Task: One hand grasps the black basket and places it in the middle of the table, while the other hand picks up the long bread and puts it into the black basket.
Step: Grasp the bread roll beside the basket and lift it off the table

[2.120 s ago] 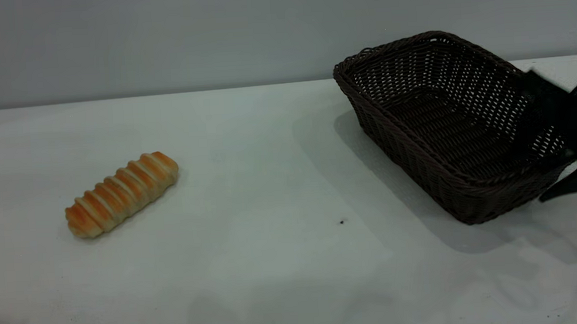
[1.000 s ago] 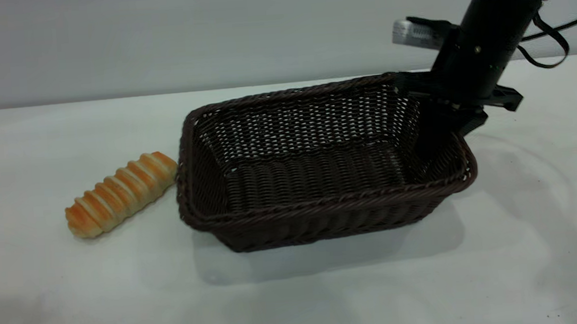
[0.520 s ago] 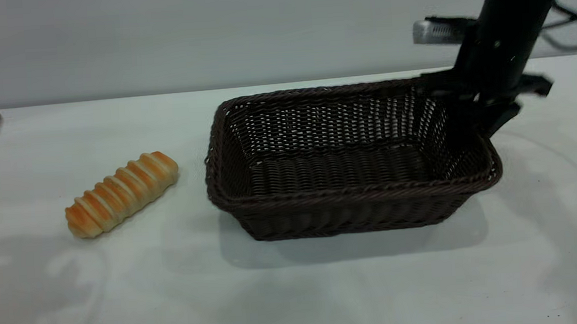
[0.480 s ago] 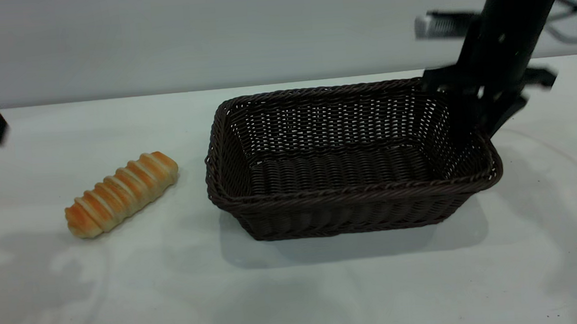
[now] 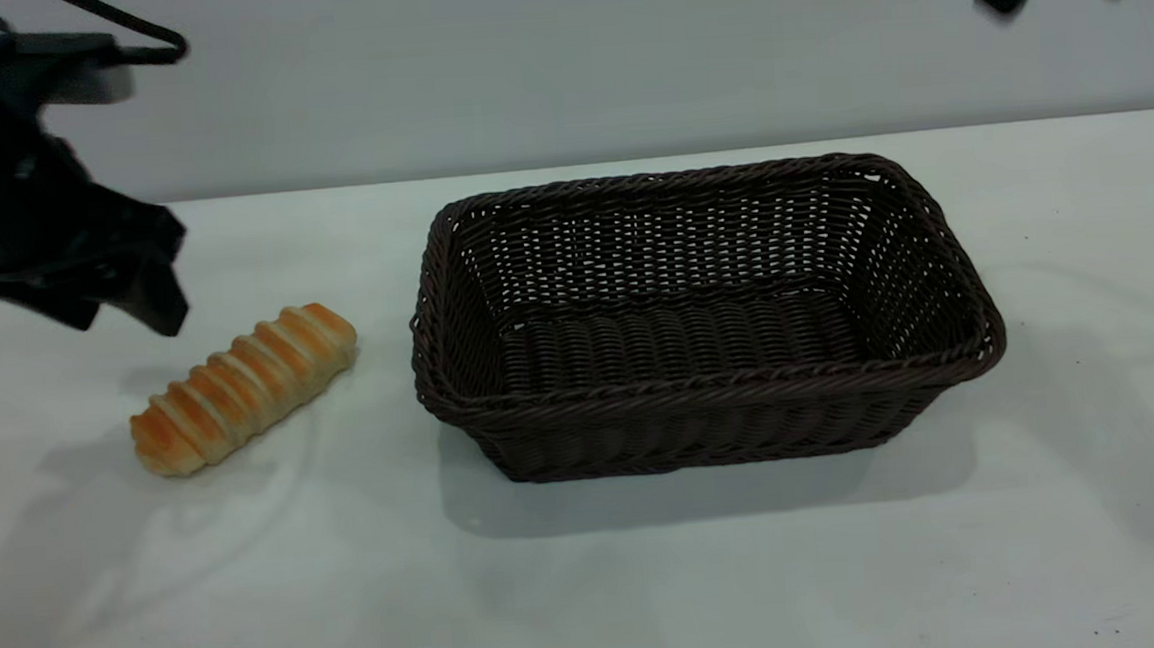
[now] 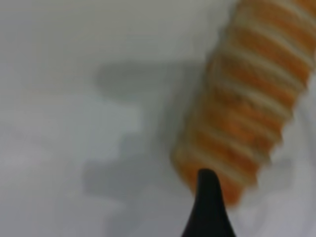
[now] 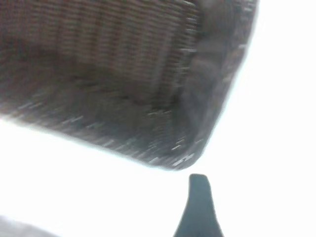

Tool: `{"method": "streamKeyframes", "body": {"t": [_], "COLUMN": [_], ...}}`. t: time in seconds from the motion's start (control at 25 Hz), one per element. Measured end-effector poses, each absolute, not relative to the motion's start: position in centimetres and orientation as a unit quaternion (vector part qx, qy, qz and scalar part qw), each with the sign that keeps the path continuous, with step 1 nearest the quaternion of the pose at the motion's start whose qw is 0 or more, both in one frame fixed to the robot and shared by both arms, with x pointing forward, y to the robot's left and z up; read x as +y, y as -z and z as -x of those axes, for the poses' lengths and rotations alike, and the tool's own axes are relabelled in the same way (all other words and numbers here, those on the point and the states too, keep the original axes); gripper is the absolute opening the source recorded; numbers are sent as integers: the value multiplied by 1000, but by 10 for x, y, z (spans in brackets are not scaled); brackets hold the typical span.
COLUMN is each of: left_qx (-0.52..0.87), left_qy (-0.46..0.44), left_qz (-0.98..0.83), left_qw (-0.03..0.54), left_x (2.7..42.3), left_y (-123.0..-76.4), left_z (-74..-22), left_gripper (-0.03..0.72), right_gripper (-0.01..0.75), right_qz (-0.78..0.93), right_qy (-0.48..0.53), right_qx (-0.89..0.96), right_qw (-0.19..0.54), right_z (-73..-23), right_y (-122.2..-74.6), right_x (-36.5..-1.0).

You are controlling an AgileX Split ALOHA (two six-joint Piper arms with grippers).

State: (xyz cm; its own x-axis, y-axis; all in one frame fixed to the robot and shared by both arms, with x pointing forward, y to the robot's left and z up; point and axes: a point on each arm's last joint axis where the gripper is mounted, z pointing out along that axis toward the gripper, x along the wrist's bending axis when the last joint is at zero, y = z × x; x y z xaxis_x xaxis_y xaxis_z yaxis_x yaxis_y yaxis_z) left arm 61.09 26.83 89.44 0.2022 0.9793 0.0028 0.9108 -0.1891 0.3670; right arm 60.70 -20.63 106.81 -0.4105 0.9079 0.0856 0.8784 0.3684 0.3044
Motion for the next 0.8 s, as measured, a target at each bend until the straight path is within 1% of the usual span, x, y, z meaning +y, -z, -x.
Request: {"method": "streamKeyframes", "body": {"t": [0.08, 0.16, 0.28, 0.4, 0.52, 0.6, 0.64, 0.72, 0.76, 0.8], "left_qx": [620, 621, 622, 619, 608, 604, 603, 599, 596, 595], "left_qy": [-117, -115, -97, -76, -67, -66, -65, -68, -68, -69], "left_qz": [-762, -762, -766, -774, -784, -788, -789, -792, -794, -795], "left_qw": [142, 141, 128, 112, 102, 99, 98, 95, 94, 95], "left_x": [267, 266, 263, 257, 253, 253, 253, 254, 254, 254], "left_y": [-883, -872, -854, -837, -822, -816, -813, -812, -812, -813], "left_z": [-624, -637, -649, -654, -656, -656, -656, -657, -657, -658], "left_gripper": [591, 591, 591, 591, 591, 577, 552, 454, 373, 276], "right_gripper": [584, 551, 538, 536, 537, 537, 537, 537, 537, 537], "right_qz": [-514, -486, -449, -436, -451, -463, -469, -482, -488, -494], "right_qy": [-183, -205, -223, -234, -233, -220, -216, -199, -191, -188], "right_qx": [837, 849, 865, 868, 860, 856, 853, 848, 845, 842], "right_qw": [44, 36, 33, 36, 53, 66, 78, 93, 102, 112], "right_z": [-581, -552, -510, -474, -443, -424, -413, -393, -381, -370], "right_y": [-1092, -1105, -1119, -1124, -1125, -1119, -1117, -1105, -1098, -1093], "right_x": [-195, -182, -173, -178, -194, -206, -212, -226, -233, -240]}}
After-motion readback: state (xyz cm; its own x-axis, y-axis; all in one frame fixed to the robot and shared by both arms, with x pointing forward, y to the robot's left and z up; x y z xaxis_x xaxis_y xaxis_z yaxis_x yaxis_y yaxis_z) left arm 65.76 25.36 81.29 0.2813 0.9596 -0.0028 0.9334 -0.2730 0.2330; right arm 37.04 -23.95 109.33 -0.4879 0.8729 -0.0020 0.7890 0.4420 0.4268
